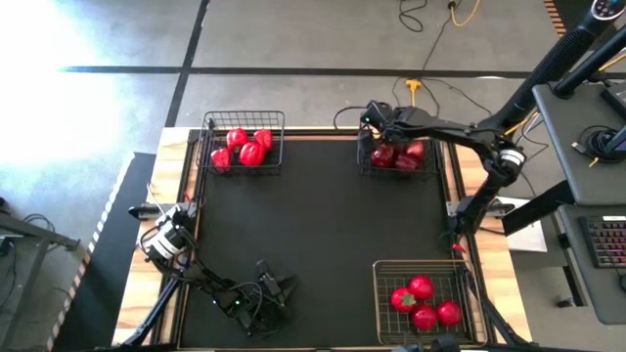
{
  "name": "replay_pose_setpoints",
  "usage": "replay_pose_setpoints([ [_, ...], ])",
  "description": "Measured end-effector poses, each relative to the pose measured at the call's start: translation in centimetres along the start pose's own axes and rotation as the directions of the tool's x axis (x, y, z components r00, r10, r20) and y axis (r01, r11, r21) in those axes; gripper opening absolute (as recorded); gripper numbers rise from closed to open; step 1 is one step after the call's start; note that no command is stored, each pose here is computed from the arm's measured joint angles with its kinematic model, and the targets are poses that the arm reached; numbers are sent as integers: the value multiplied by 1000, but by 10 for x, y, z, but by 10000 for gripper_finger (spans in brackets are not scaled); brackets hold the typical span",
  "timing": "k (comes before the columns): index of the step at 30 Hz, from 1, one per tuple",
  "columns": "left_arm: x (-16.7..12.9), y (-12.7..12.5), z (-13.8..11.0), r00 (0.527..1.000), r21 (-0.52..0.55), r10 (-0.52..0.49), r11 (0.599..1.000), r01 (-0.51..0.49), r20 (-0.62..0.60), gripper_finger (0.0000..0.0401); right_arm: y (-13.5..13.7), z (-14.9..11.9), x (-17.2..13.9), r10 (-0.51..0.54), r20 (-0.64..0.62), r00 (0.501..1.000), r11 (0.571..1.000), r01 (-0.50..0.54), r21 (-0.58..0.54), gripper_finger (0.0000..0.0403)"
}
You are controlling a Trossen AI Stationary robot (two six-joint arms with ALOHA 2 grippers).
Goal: Sort produce into baskets
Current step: Put the apple into the right black wire basket, then return to Home Position
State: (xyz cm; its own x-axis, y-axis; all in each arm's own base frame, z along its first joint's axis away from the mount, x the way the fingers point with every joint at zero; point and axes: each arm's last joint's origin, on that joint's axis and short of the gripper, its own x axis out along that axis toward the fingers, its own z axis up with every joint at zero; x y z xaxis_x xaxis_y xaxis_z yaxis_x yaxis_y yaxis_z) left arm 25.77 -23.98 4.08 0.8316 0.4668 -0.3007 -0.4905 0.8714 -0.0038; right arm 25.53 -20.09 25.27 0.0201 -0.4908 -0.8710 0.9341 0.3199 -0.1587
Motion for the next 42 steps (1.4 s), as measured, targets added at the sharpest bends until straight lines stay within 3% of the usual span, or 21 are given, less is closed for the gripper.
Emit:
replay_pose_setpoints([
  [11, 1, 0, 0, 1000, 3, 6, 1000, -6, 2, 77, -5, 0, 32, 117, -43, 992, 993, -115, 38, 362],
  [23, 1, 1, 0, 1000, 3, 7, 1000, -7, 2, 77, -7, 1, 35, 123, -53, 991, 990, -119, 79, 384],
  [28, 1, 1, 0, 1000, 6, 7, 1000, -7, 2, 77, -9, 10, 17, 154, 1, 988, 986, -153, 65, 384],
  [32, 1, 1, 0, 1000, 8, 8, 1000, -8, 3, 77, -5, 9, -10, 197, 50, 979, 980, -197, -1, 384],
  [36, 1, 0, 1, 1000, 8, 6, 1000, -6, 4, 77, 16, -12, -45, 282, 85, 956, 953, -269, -140, 384],
  [39, 1, -1, 1, 1000, 9, 6, 1000, -6, 5, 77, 42, -43, -72, 372, 94, 924, 899, -333, -284, 384],
  [42, 1, -1, 2, 1000, 10, 12, 1000, -12, 10, 77, 64, -81, -100, 454, 84, 887, 814, -374, -444, 384],
])
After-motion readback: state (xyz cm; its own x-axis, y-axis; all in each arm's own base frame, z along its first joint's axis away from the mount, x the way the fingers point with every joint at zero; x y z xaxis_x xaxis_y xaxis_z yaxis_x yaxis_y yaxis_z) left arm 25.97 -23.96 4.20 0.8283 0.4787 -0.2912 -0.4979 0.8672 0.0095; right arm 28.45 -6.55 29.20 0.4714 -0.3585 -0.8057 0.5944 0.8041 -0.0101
